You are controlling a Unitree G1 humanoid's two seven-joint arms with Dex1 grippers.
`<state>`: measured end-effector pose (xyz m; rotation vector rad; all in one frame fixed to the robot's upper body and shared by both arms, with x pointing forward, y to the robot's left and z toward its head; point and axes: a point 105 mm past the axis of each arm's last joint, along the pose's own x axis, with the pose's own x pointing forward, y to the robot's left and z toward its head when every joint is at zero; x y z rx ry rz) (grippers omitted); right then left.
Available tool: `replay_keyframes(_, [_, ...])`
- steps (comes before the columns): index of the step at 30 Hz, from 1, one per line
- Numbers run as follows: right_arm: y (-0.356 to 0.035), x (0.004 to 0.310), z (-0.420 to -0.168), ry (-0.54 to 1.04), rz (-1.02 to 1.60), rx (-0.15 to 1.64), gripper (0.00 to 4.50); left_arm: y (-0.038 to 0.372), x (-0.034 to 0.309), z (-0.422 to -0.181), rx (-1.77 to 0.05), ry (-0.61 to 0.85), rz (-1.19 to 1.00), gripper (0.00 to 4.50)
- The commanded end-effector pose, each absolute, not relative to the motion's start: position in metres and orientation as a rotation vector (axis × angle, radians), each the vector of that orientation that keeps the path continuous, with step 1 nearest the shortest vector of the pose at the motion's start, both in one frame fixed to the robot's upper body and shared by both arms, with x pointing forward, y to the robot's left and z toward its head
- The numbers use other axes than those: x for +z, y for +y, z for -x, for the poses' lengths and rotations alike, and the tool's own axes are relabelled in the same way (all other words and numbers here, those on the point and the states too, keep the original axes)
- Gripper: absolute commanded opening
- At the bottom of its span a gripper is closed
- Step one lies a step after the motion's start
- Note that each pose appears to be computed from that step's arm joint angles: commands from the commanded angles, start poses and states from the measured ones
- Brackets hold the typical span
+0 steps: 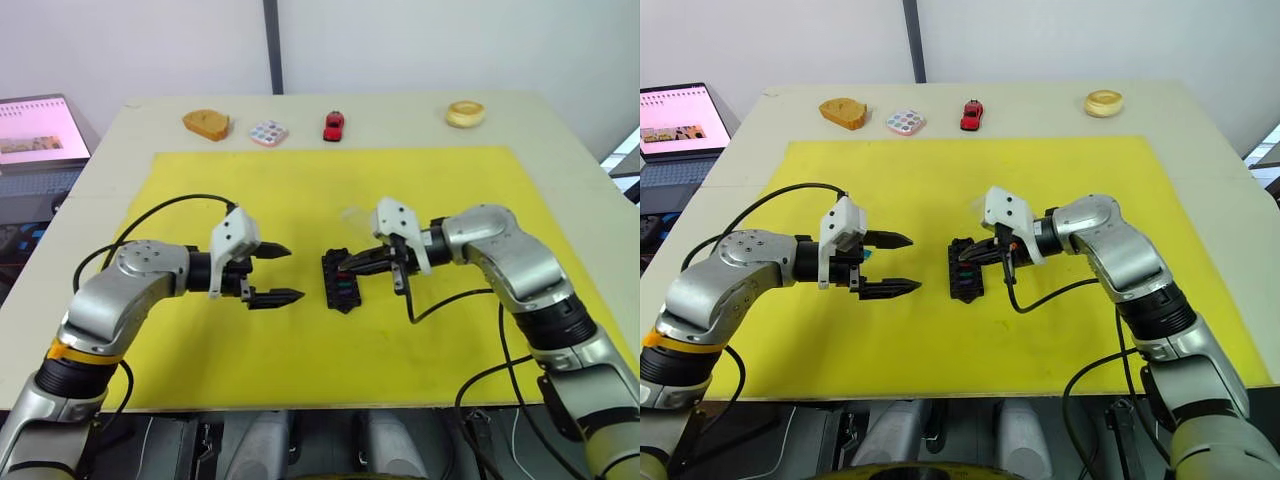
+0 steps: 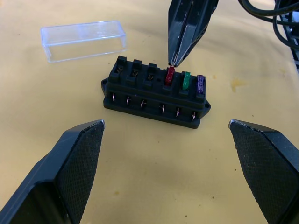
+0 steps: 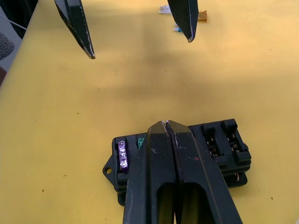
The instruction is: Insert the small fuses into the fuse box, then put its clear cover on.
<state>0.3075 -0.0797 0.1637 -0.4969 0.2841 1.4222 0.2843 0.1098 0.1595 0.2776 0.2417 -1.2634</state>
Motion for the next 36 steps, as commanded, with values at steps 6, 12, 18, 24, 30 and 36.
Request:
replay_keyframes(6, [-0.078, 0.154, -0.306, 0.283, 0.547, 1.421, 0.01, 0.109, 0.171, -0.284, -1.26, 0.188, -0.301, 4.5])
replay_keyframes(12, [-0.083, 0.141, -0.307, 0.32, 0.543, 1.408, 0.01, 0.108, 0.171, -0.283, -1.261, 0.185, -0.297, 4.5])
replay_keyframes(18, [-0.083, 0.139, -0.306, 0.332, 0.522, 1.412, 0.01, 0.109, 0.171, -0.283, -1.256, 0.185, -0.293, 4.5])
replay_keyframes(24, [-0.087, 0.132, -0.314, 0.441, 0.417, 1.343, 0.01, 0.107, 0.171, -0.284, -1.255, 0.178, -0.293, 4.5])
replay_keyframes(30, [-0.09, 0.12, -0.311, 0.536, 0.387, 1.338, 0.01, 0.108, 0.171, -0.284, -1.249, 0.174, -0.294, 4.5])
replay_keyframes(36, [-0.09, 0.114, -0.31, 0.564, 0.397, 1.335, 0.01, 0.109, 0.171, -0.285, -1.239, 0.174, -0.295, 4.5])
